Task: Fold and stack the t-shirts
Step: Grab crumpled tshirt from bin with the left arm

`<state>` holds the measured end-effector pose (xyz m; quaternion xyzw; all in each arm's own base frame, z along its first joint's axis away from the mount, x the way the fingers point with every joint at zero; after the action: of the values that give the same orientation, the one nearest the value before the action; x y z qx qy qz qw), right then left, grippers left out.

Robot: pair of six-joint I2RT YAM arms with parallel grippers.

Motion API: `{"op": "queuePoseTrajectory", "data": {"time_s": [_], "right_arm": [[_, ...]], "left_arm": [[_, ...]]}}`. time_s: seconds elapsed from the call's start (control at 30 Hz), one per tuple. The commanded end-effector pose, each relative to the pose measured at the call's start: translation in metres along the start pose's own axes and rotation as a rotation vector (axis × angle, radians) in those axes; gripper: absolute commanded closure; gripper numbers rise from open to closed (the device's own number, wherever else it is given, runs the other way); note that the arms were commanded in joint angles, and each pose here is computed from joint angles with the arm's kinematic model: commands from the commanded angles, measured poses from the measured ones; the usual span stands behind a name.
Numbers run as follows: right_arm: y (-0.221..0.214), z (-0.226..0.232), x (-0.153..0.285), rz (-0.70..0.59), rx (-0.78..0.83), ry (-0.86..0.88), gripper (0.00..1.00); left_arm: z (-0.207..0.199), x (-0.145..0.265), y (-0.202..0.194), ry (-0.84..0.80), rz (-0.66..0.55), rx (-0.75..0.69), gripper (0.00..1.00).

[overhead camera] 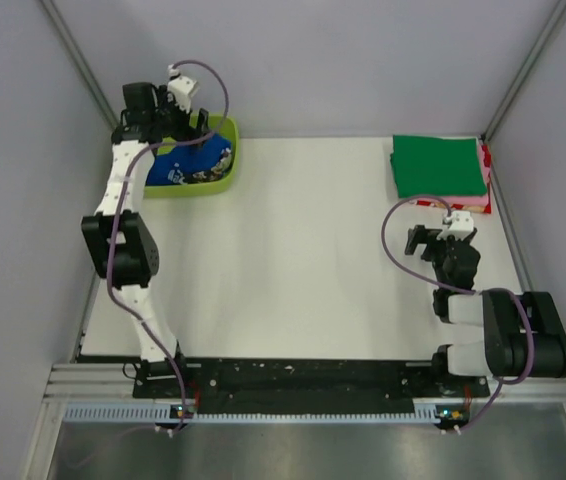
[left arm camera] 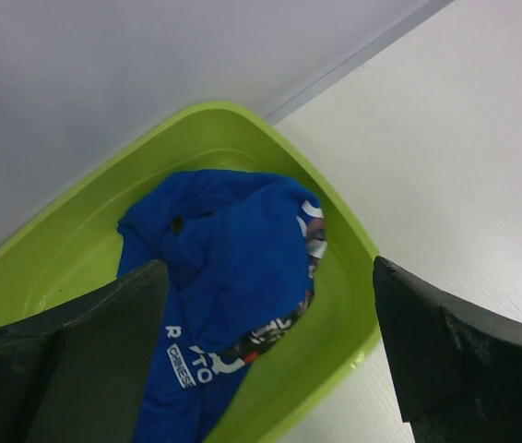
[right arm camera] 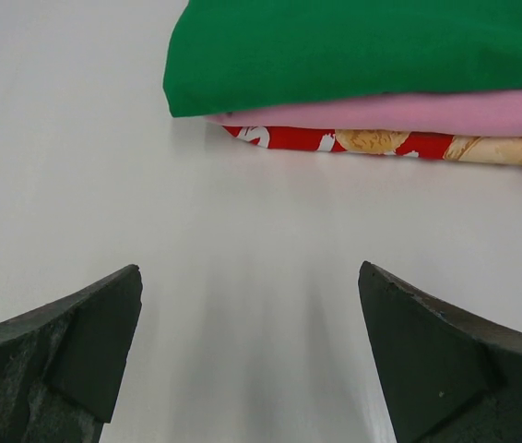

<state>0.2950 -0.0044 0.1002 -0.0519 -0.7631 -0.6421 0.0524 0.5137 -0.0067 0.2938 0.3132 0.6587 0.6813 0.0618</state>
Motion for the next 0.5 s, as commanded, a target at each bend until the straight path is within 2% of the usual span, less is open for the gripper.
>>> {"op": "queuePoseTrajectory", "data": {"time_s": [0.0,0.13,0.3,0.33,0.4,0.47], "right_arm": [[0.018,0.0,-0.008,-0.073,0.014,0.008,0.01],[0.017,0.0,-0.008,-0.067,0.016,0.011,0.01],[0.018,-0.001,-0.008,-0.07,0.015,0.007,0.01],[0.018,-0.001,-0.008,-0.068,0.015,0.008,0.01],[0.017,0.0,-0.008,-0.069,0.016,0.009,0.01],[0.018,-0.001,-0.008,-0.07,0.015,0.007,0.01]], "left_arm": [[0.01,-0.042,-0.028,0.054,0.22,-0.002,0.05],[0.011,-0.074,-0.051,0.042,0.258,-0.006,0.01],[0.044,-0.099,-0.081,0.213,0.289,-0.02,0.01],[0.05,-0.101,-0.083,0.245,0.29,-0.015,0.05],[0.052,-0.103,-0.082,0.258,0.284,-0.005,0.27],[0.049,-0.102,-0.077,0.244,0.266,-0.001,0.64]]}}
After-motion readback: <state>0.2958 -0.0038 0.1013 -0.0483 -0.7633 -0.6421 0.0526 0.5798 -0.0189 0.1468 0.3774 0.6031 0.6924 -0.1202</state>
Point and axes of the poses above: each gripper's point midway between its finger pads, its own x axis back along the fingers, its own z axis along the line the jaws close on, y = z × x, the point moved 6 cm from there along x, back along the fingers, and after that the axes turned 13 degrees about x, right-handed, at the moved point
